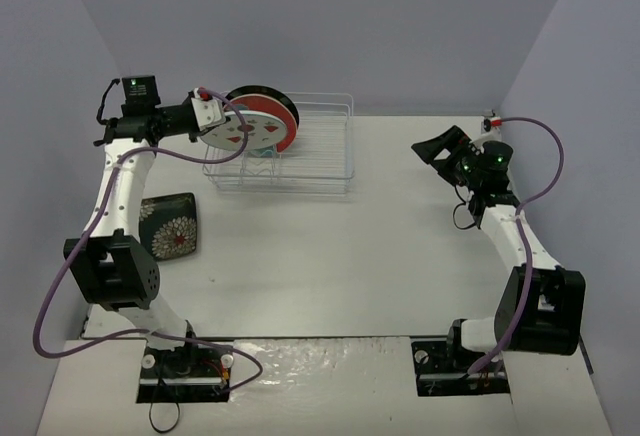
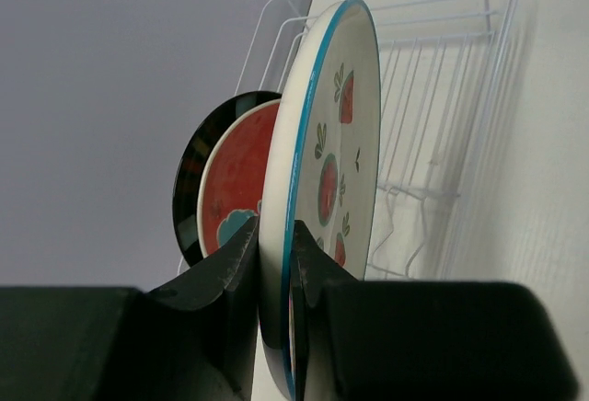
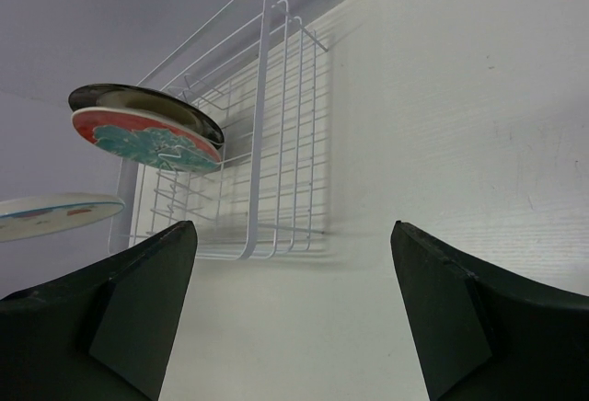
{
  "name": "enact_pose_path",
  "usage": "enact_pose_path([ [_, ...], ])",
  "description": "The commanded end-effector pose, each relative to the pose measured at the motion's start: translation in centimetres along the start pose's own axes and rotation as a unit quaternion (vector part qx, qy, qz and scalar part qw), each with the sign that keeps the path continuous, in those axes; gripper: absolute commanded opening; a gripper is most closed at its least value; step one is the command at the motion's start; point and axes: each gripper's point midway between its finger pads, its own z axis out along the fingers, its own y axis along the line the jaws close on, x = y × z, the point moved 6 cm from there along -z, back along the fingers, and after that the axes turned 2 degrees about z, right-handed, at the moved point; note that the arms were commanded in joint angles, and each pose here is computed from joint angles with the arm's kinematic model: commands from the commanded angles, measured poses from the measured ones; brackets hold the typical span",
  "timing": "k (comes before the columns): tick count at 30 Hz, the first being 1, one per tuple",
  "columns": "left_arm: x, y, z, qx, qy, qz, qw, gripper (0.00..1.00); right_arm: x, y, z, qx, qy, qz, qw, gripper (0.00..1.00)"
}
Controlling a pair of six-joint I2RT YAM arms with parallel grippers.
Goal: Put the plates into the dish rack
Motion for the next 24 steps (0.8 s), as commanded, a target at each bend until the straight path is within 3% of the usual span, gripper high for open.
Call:
enact_pose_path([
  [1,-3.4,3.3,-0.4,-0.027,-0.056,0.176,0.982,0.0,-3.0,1.9,0.4,-0.025,-0.049,-0.025,0.998,0.83],
  [13,-0.6,5.8,1.5,-0.024,-0.053,0.206,0.977,0.0,-2.6,1.1,2.0,-0.014,-0.037,-0.007,0.999,0.82],
  [24,-3.3,7.8,0.9,-0.043,-0.077,0.222,0.971,0.0,-2.7,1.4,3.4,-0.026,-0.028,-0.006,0.999,0.81],
])
